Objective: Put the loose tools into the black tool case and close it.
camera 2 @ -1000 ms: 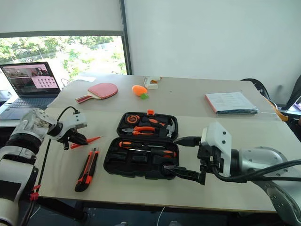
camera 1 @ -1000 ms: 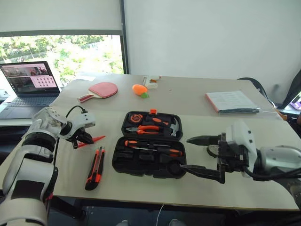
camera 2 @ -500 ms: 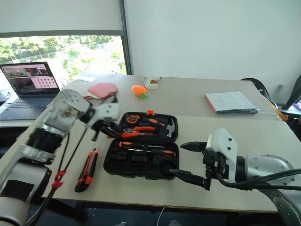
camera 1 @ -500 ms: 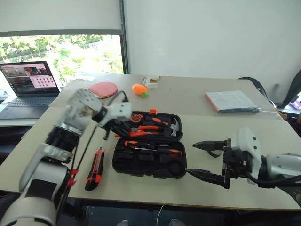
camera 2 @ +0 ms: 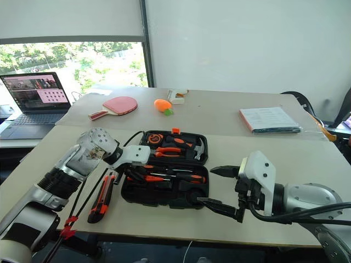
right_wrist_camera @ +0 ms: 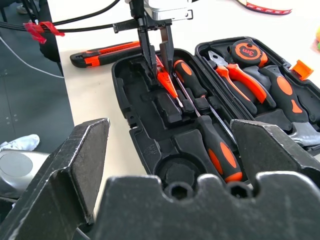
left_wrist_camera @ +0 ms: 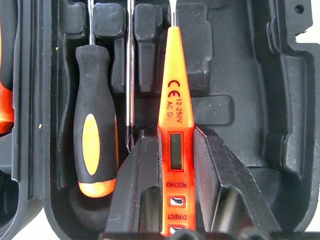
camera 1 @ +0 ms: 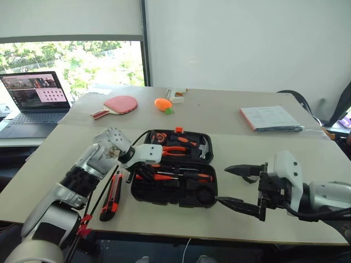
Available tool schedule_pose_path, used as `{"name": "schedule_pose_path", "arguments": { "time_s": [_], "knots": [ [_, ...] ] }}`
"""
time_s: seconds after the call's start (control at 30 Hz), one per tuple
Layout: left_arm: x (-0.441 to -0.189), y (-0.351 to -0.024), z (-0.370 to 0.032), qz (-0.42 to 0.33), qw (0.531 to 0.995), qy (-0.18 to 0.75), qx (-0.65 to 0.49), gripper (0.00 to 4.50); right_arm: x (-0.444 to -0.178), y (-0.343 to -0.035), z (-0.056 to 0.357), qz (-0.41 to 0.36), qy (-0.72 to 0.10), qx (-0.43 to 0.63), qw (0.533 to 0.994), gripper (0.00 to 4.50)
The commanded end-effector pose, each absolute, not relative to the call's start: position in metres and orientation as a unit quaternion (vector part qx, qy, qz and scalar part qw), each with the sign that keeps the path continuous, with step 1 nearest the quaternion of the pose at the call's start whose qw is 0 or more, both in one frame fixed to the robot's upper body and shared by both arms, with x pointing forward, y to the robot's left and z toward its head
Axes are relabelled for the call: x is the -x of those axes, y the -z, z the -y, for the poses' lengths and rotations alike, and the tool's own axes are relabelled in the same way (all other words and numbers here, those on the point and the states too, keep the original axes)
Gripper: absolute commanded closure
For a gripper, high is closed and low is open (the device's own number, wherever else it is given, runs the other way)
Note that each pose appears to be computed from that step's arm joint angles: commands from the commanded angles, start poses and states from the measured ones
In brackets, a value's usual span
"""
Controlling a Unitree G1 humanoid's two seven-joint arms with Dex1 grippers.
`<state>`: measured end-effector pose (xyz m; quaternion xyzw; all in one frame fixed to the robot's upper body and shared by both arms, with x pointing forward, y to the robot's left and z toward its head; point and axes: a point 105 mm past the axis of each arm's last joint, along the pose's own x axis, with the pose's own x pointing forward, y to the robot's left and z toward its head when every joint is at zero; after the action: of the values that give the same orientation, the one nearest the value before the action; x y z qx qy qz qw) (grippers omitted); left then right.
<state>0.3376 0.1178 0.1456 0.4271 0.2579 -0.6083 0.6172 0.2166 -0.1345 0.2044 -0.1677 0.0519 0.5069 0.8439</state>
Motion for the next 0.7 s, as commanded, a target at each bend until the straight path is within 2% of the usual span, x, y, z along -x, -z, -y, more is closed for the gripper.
{"name": "schedule_pose_path", "arguments": {
  "time_s": [0.03, 0.33, 0.7],
  "knots": [
    [-0.334, -0.142, -0.111, -0.257, 0.613, 0.614, -0.425, 4.06, -0.214, -0.212, 0.130, -0.026, -0.509, 0.180, 0.841, 0.00],
    [-0.332, -0.138, -0.102, -0.262, 0.613, 0.614, -0.422, 4.06, -0.216, -0.213, 0.129, -0.023, -0.508, 0.179, 0.842, 0.00],
    [-0.334, -0.132, -0.124, -0.280, 0.603, 0.596, -0.450, 4.06, -0.218, -0.215, 0.127, -0.019, -0.505, 0.177, 0.845, 0.00]
  ]
}}
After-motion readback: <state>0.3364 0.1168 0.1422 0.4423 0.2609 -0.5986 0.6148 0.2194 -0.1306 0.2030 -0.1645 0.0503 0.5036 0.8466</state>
